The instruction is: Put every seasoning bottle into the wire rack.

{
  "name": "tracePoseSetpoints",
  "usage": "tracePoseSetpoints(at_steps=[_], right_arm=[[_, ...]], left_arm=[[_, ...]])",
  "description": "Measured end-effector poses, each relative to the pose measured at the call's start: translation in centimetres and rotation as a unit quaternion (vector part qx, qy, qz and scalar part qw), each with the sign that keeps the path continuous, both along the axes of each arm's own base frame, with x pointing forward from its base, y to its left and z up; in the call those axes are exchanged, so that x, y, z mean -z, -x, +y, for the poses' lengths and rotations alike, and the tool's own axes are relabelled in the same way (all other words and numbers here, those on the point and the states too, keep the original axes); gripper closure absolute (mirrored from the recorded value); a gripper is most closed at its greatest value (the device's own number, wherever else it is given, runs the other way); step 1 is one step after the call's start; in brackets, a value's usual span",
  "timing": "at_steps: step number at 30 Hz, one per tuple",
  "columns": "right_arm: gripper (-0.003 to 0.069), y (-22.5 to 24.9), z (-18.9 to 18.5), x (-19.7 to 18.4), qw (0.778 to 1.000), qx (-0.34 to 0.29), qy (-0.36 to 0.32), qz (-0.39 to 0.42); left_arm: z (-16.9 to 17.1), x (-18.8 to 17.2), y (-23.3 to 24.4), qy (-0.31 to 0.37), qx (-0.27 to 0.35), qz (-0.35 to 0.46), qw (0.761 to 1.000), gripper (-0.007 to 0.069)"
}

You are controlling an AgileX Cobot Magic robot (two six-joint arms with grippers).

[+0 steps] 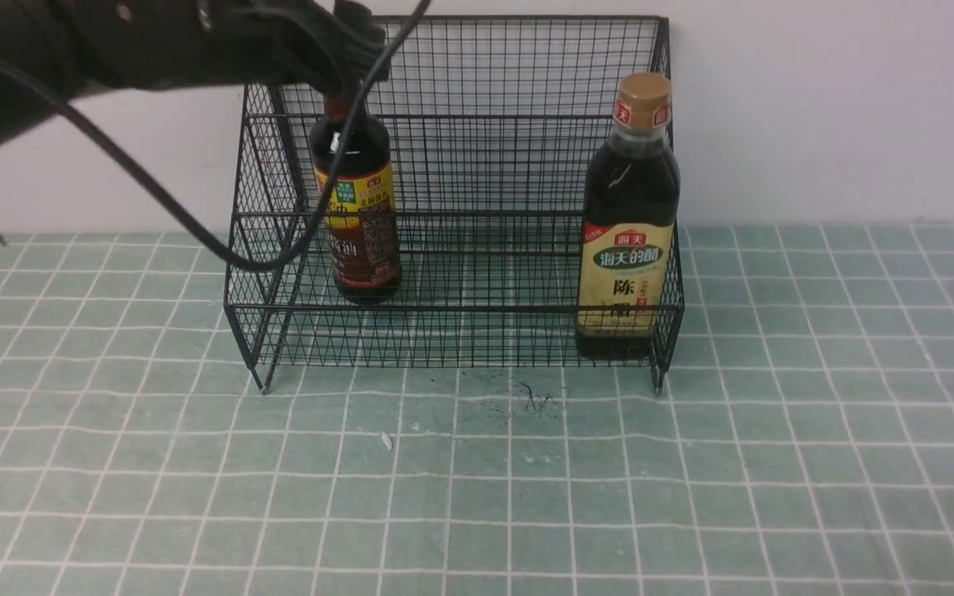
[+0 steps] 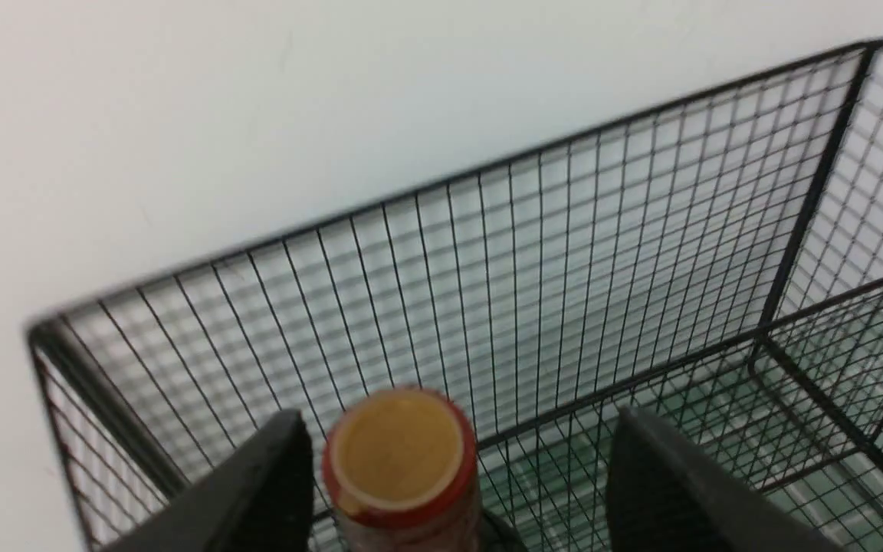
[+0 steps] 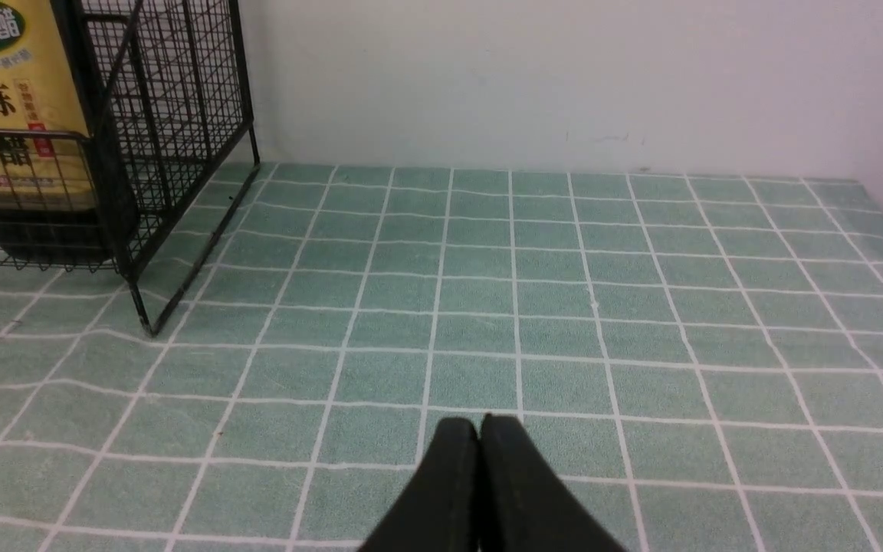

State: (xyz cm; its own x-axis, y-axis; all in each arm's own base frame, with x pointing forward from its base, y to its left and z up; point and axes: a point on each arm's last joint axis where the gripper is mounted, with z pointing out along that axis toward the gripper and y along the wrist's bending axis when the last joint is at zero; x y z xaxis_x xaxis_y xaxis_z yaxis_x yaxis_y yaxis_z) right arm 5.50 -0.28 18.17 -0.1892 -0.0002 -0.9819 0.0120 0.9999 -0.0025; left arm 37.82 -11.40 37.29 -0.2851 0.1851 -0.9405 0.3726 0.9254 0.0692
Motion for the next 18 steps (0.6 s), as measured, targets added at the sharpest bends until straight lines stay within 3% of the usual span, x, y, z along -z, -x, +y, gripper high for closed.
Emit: tracePoseSetpoints(at_steps=[5, 10, 11, 12, 13, 18], right_arm=[[0.0673, 0.0, 0.0, 0.0, 1.0, 0.0, 0.0, 0.0], [0.0673, 0.0, 0.0, 0.0, 1.0, 0.0, 0.0, 0.0], [0.0673, 0.0, 0.0, 0.0, 1.0, 0.0, 0.0, 0.0], [0.0673, 0.0, 0.0, 0.0, 1.0, 0.0, 0.0, 0.0], [0.0673, 0.0, 0.0, 0.0, 1.0, 0.0, 0.0, 0.0], [0.0673, 0.0, 0.0, 0.0, 1.0, 0.0, 0.0, 0.0]], left_arm=[[0.7, -3.4, 3.4, -0.014, 0.018, -0.004, 1.0, 0.0207], [1.6, -6.4, 7.8, -0.02, 0.039, 0.011, 0.999, 0.037], [2.0, -7.5, 9.8, -0.026, 0.048, 0.018, 0.998, 0.0462], [2.1, -7.5, 10.0, -0.028, 0.05, 0.024, 0.998, 0.0486], [2.6, -8.5, 12.1, -0.027, 0.054, 0.032, 0.998, 0.0566], [4.2, -10.7, 18.0, 0.011, 0.045, 0.019, 0.999, 0.063]])
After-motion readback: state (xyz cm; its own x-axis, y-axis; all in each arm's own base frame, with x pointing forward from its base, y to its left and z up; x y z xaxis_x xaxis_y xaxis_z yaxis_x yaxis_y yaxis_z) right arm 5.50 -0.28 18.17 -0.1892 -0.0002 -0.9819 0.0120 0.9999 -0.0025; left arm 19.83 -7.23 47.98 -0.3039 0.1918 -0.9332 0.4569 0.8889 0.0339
